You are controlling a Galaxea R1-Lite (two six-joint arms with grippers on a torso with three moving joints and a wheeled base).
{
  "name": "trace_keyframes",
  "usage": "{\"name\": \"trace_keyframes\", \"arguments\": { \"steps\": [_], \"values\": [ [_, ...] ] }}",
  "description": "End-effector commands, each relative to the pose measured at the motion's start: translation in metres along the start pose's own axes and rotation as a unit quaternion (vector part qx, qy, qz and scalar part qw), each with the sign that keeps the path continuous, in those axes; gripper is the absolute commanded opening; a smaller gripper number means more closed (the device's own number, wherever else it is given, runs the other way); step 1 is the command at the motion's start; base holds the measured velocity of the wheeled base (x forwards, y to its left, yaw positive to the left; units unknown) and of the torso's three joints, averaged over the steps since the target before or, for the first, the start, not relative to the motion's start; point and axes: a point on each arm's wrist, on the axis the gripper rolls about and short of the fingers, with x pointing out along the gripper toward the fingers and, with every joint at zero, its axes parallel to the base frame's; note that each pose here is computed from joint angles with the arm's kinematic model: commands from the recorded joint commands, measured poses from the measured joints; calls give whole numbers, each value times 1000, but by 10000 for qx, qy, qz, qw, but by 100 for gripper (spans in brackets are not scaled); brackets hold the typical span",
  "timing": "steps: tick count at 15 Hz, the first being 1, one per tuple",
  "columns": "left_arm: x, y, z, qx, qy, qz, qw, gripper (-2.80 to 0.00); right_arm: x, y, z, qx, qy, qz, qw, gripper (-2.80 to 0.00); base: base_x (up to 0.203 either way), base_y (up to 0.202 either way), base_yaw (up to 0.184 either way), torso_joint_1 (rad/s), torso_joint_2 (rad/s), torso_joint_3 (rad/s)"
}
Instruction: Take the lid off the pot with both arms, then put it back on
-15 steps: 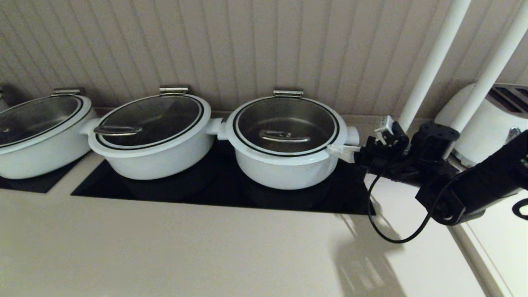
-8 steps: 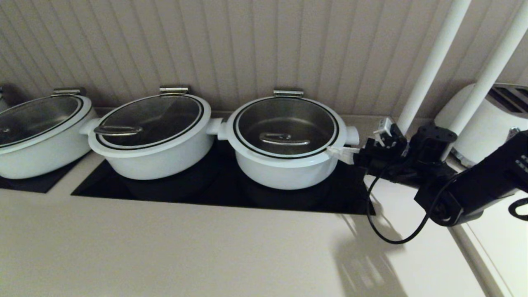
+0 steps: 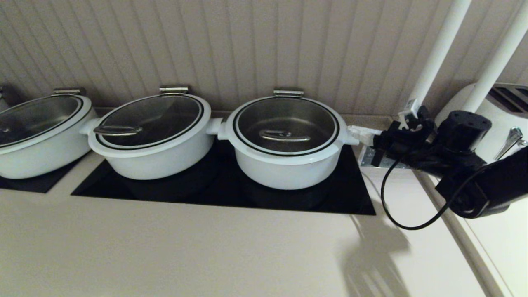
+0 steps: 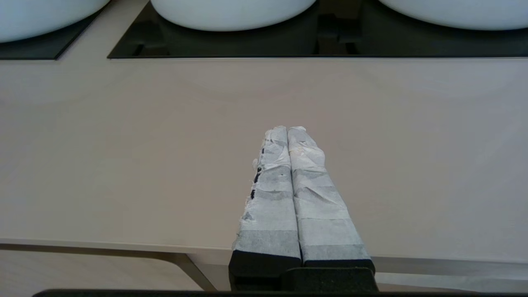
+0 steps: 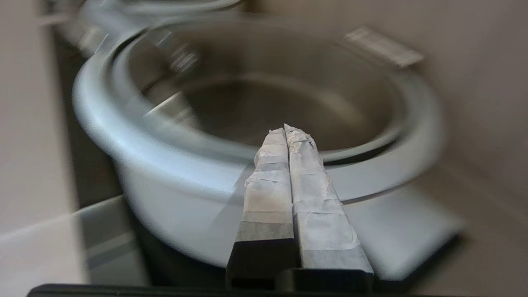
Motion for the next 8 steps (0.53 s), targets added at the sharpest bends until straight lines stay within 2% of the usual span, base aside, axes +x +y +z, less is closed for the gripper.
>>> {"name": "trace_keyframes", "arguments": {
  "steps": [1,3,6,8],
  "values": [
    [0,0,0,1,5,-1,10000,-280,-9,-4,31,-264,-281,-328,9987,-280,0,0,0,0,0,0],
    [0,0,0,-2,-8,-1,10000,-280,-24,-10,63,-451,-500,-975,9929,-280,0,0,0,0,0,0],
    [0,0,0,3,-1,-1,10000,-280,-71,-23,113,-844,-646,-1828,9774,-280,0,0,0,0,0,0],
    [0,0,0,1,0,-1,10000,-280,-114,-14,139,-992,-510,-2316,9664,-280,0,0,0,0,0,0]
  ]
}}
